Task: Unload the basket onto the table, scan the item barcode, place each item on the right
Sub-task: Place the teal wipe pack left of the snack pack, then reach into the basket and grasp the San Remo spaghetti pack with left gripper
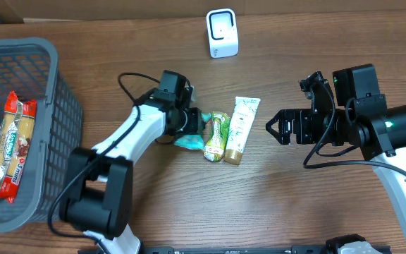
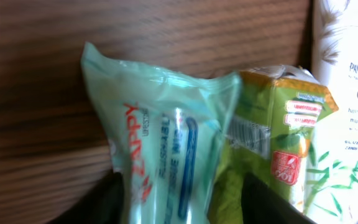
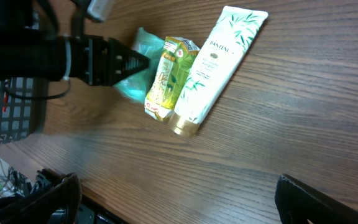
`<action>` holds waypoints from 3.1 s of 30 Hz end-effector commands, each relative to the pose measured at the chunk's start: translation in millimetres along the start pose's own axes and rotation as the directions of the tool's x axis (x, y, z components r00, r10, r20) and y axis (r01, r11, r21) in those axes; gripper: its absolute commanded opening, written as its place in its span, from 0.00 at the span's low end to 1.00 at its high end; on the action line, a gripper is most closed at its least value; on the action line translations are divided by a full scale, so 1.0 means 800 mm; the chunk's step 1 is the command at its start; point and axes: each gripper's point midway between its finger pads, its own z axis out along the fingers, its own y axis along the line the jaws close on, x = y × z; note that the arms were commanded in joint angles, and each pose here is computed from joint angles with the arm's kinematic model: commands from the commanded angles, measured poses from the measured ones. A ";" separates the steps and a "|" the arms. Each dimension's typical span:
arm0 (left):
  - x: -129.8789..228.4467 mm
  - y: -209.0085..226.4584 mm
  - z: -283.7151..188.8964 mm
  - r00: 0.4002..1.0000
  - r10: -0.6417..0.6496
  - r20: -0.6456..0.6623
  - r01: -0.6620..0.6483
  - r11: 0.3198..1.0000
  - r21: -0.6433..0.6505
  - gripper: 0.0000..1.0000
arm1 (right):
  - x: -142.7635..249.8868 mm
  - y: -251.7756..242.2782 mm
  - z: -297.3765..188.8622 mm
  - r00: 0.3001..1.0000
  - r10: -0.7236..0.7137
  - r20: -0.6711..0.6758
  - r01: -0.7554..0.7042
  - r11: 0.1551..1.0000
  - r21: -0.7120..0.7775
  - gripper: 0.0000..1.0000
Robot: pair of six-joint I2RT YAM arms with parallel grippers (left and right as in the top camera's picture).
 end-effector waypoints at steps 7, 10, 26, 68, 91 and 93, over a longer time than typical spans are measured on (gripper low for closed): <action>-0.066 -0.020 -0.125 0.989 -0.016 0.148 0.008 0.999 0.051 0.61 | -0.005 0.003 -0.005 1.000 -0.010 0.015 0.010 1.000 0.003 1.00; -0.099 -0.012 -0.232 0.958 -0.030 0.285 0.017 0.999 0.045 0.61 | -0.005 0.003 -0.005 1.000 -0.010 0.015 0.010 1.000 0.003 1.00; 0.041 0.301 -0.493 0.599 -0.519 0.609 0.738 0.653 -0.169 0.79 | -0.003 0.003 -0.005 1.000 -0.015 0.008 0.015 1.000 0.005 1.00; 0.067 0.598 -0.264 0.899 -0.260 0.353 0.437 0.598 -0.672 0.96 | 0.004 -0.010 -0.005 1.000 -0.001 -0.009 0.002 0.998 0.060 1.00; 0.018 0.520 -0.244 0.728 -0.517 0.451 0.649 0.731 -0.209 0.04 | 0.004 -0.010 -0.005 1.000 -0.001 -0.010 0.001 0.998 0.059 1.00; -0.017 0.507 -0.287 0.703 -0.478 0.527 0.630 0.762 -0.149 0.04 | 0.004 -0.010 -0.005 1.000 -0.001 -0.010 0.001 0.998 0.059 1.00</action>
